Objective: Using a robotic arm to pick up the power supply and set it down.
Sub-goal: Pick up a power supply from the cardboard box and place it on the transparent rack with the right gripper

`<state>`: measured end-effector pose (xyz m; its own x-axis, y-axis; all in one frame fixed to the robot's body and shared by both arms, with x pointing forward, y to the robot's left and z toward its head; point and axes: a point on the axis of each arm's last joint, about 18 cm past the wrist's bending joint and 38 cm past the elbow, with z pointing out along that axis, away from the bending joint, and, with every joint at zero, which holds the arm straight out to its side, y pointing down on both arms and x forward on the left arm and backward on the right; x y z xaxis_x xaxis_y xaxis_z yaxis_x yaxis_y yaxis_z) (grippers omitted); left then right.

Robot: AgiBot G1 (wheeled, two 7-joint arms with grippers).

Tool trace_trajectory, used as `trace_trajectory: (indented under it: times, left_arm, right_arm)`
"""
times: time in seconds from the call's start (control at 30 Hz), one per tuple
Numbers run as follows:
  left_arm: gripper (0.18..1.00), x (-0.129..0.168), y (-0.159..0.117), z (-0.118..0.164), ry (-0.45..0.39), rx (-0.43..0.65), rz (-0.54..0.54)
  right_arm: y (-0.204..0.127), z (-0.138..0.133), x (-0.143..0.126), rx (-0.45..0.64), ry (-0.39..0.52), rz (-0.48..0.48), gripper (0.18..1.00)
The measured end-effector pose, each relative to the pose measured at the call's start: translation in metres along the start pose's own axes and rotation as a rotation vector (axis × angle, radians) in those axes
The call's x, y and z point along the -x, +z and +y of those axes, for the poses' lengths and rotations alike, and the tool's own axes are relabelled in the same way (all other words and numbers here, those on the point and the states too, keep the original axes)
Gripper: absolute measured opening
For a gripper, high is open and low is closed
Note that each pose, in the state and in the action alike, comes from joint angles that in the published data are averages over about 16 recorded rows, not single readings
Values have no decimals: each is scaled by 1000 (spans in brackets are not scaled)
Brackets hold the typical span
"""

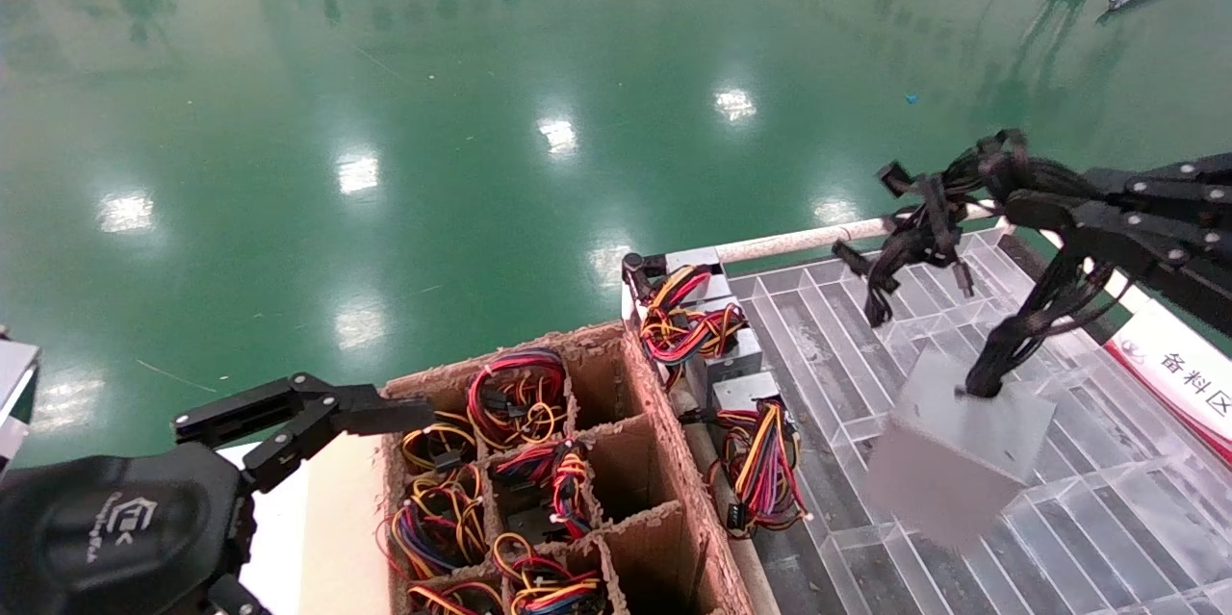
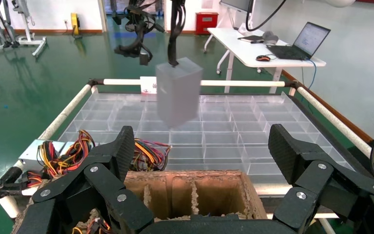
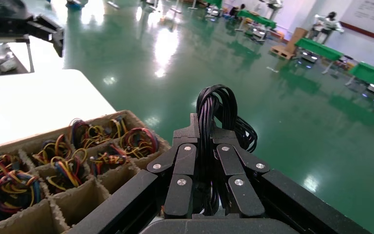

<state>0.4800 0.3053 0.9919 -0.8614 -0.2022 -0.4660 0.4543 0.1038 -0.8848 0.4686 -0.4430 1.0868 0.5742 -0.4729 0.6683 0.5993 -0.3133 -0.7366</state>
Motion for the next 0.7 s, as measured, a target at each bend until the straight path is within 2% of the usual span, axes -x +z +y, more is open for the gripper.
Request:
trace_trajectory:
  times: [0.3,0.7]
  left_arm:
    - [1000,0,0,0,0,0,0]
    - [1000,0,0,0,0,0,0]
  right_arm:
    - [-1,24,-1,41,51,9,204]
    - [23,60,13,68,151,-55,204]
